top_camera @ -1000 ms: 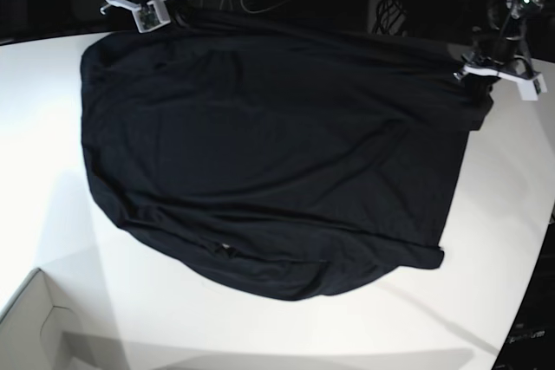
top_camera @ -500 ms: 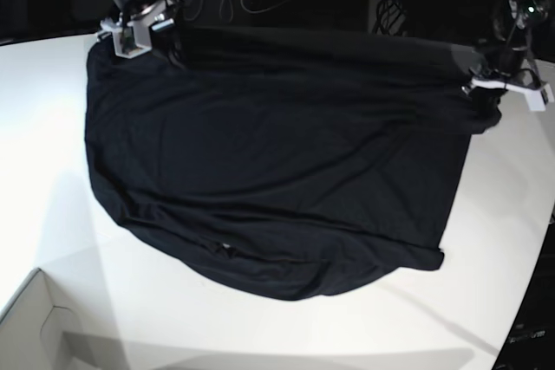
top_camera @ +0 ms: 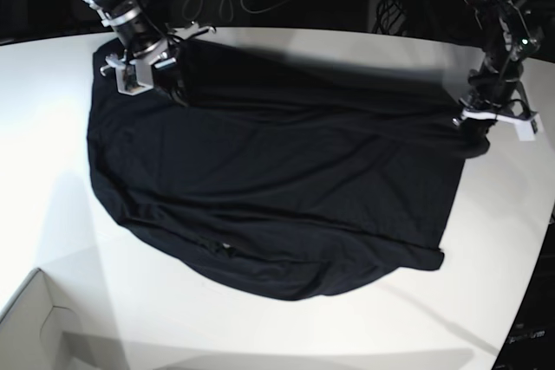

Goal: Layout the t-shirt on the table in an organized manner, then fold the t-shirt properly
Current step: 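Lift the collar edge with both grippers and pull it toward the hem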

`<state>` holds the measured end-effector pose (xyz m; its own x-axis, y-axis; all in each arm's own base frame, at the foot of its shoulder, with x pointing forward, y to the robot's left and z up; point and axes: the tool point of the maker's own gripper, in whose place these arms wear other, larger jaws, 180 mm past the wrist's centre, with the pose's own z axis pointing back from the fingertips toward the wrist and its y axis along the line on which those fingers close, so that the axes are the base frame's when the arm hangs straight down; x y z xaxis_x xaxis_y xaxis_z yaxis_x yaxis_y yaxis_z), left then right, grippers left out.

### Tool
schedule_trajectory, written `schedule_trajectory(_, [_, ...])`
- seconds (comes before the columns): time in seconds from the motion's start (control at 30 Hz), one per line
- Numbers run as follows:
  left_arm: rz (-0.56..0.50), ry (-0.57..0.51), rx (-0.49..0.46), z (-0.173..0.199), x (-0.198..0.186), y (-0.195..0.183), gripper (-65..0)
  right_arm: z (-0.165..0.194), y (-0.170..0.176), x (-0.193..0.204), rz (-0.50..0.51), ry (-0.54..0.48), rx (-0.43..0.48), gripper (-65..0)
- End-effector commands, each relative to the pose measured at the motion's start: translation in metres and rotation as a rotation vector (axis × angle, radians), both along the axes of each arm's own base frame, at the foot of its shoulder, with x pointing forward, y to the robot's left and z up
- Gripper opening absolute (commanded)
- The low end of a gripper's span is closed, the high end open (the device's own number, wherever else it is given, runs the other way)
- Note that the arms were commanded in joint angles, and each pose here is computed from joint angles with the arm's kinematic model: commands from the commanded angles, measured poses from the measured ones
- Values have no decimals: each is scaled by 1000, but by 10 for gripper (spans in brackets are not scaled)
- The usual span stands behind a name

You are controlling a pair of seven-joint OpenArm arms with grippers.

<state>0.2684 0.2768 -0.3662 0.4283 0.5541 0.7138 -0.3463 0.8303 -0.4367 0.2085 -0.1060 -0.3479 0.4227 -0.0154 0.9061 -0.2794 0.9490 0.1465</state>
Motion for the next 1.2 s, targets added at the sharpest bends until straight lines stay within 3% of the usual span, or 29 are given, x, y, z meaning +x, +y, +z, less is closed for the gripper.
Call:
schedule_trajectory(0.0, [4, -56, 11, 13, 12, 4, -650, 11, 0, 8, -12, -53, 27, -650])
schedule_trajectory(0.2, [1, -46, -26, 3, 24, -1, -650, 10, -19, 24, -59, -73, 15, -650])
schedule_trajectory(0.47, [-107, -86, 12, 21, 56, -20, -650, 3, -36, 34, -109, -72, 12, -650])
schedule_trajectory(0.93, [-92, -31, -74, -9, 83, -23, -650, -9, -40, 39, -101, -50, 16, -650])
schedule_trajectory(1.17, [-90, -25, -55, -8, 84, -13, -505, -16, -45, 43, -81, -2, -71, -650])
